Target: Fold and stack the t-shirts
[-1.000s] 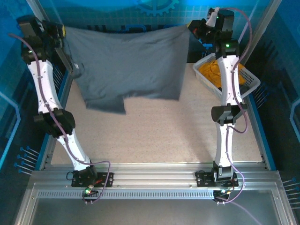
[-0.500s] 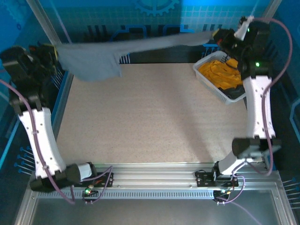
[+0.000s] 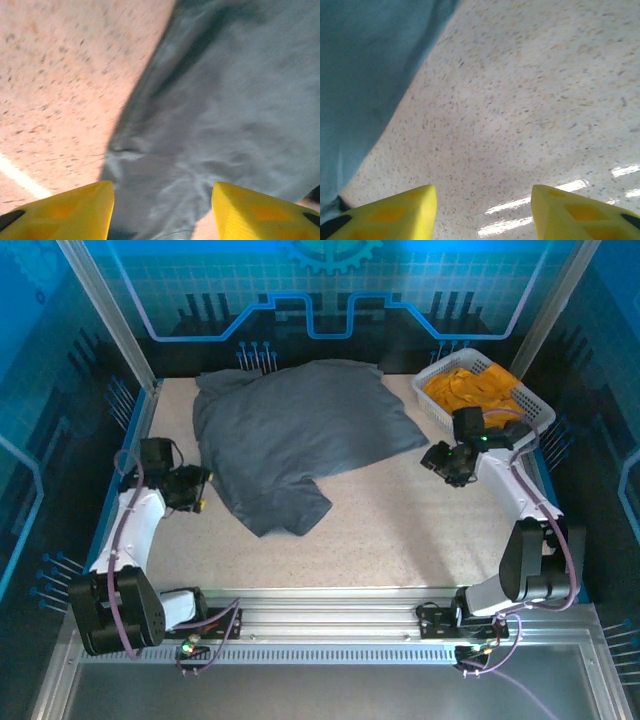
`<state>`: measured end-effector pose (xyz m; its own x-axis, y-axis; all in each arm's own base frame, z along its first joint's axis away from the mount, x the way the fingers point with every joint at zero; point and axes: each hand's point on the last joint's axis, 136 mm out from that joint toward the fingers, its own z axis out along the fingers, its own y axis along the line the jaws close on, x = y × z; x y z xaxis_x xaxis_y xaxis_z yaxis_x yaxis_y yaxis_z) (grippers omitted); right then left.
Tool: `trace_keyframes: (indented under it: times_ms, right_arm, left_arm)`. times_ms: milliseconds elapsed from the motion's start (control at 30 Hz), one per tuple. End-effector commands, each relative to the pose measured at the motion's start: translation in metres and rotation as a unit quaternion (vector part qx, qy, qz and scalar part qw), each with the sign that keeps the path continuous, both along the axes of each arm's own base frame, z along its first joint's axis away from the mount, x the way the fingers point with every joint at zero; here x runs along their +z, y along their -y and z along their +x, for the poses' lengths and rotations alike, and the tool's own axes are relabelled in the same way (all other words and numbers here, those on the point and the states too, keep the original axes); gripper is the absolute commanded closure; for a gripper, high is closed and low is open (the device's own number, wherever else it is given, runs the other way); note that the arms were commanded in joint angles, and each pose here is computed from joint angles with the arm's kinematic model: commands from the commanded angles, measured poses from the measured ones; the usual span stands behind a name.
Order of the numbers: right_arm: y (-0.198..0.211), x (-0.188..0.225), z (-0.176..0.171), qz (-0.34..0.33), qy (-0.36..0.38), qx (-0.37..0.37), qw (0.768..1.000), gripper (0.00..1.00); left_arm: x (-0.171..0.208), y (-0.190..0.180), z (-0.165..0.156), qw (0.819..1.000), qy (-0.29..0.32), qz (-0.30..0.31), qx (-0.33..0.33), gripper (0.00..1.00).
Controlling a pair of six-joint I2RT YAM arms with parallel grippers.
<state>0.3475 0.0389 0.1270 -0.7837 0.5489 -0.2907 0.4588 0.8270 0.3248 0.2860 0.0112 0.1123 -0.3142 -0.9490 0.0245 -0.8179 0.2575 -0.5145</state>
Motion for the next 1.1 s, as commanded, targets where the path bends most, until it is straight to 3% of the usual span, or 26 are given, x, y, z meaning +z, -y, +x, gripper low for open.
trace_keyframes:
  times_ms: [0, 167, 333, 600, 833, 1067]
  right_arm:
    - [-0.012, 0.004, -0.008, -0.043, 0.012, 0.037, 0.998, 0.48]
    - [-0.022, -0.002, -0.002, -0.048, 0.019, 0.059, 0.997, 0.52]
    - [-0.038, -0.012, 0.036, -0.036, 0.024, 0.109, 0.993, 0.61]
    - [-0.025, -0.049, 0.093, -0.049, -0.014, 0.106, 0.993, 0.61]
    - [-0.025, -0.081, 0.129, -0.062, -0.066, 0.121, 0.988, 0.61]
    - [-0.039, -0.124, 0.112, -0.090, -0.184, 0.172, 0.964, 0.63]
  left_arm:
    - [-0.011, 0.016, -0.011, 1.000, 0.005, 0.002, -0.030, 0.50]
    - [-0.017, 0.039, 0.001, 0.999, -0.005, -0.007, -0.045, 0.59]
    - [-0.032, 0.069, 0.024, 0.998, -0.017, -0.026, -0.046, 0.68]
    - [-0.061, 0.091, 0.045, 0.997, -0.065, -0.019, -0.027, 0.72]
    - [-0.093, 0.073, 0.026, 0.991, -0.133, 0.018, 0.003, 0.76]
    - [-0.102, 0.053, -0.003, 0.986, -0.165, 0.018, 0.018, 0.77]
